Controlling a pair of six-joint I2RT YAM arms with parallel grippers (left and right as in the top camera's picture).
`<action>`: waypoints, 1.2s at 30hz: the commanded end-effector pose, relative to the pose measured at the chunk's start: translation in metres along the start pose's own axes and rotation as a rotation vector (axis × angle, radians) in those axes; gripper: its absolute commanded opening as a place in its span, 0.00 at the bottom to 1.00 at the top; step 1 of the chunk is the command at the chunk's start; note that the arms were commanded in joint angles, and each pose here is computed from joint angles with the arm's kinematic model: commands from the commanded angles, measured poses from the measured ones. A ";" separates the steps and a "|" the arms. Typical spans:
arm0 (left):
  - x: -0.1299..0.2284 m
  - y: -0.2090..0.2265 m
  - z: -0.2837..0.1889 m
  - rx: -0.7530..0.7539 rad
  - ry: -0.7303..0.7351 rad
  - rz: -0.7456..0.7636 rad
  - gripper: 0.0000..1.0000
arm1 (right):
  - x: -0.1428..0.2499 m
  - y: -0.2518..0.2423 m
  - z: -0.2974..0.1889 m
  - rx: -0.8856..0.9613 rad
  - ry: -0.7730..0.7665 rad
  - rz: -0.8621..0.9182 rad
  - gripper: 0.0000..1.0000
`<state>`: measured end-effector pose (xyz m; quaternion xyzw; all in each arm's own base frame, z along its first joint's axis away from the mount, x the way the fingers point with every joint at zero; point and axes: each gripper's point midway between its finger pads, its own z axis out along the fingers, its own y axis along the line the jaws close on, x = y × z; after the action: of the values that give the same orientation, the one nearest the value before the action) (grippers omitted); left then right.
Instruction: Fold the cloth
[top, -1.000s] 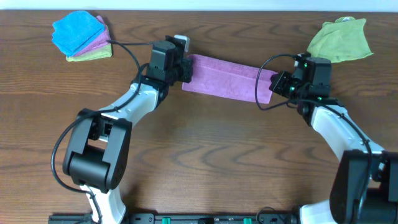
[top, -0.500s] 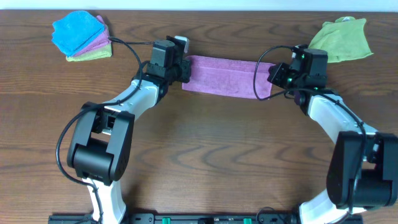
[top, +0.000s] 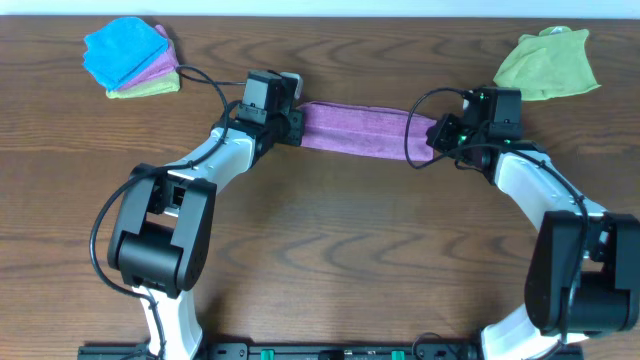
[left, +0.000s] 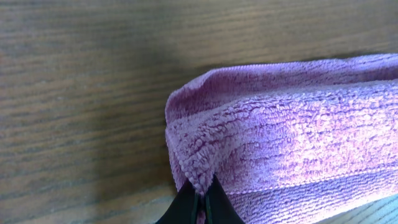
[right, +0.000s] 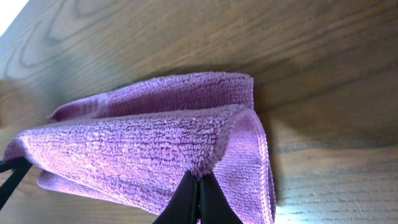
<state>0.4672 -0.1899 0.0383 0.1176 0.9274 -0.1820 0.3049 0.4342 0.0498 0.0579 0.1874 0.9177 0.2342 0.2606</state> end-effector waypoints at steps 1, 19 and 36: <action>0.001 0.020 0.002 -0.056 0.011 -0.007 0.05 | -0.005 -0.010 0.000 0.057 -0.020 0.020 0.02; 0.014 0.032 0.004 -0.114 0.057 0.017 0.06 | 0.019 -0.044 0.022 0.168 0.061 0.044 0.02; 0.021 0.036 0.004 -0.135 0.082 0.012 0.44 | 0.013 -0.041 0.024 0.149 0.037 0.036 0.56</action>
<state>0.4606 -0.1603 0.0154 0.1101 0.9475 -0.1241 0.2732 0.4254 0.0323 0.0131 0.2158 0.9344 0.1763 0.2221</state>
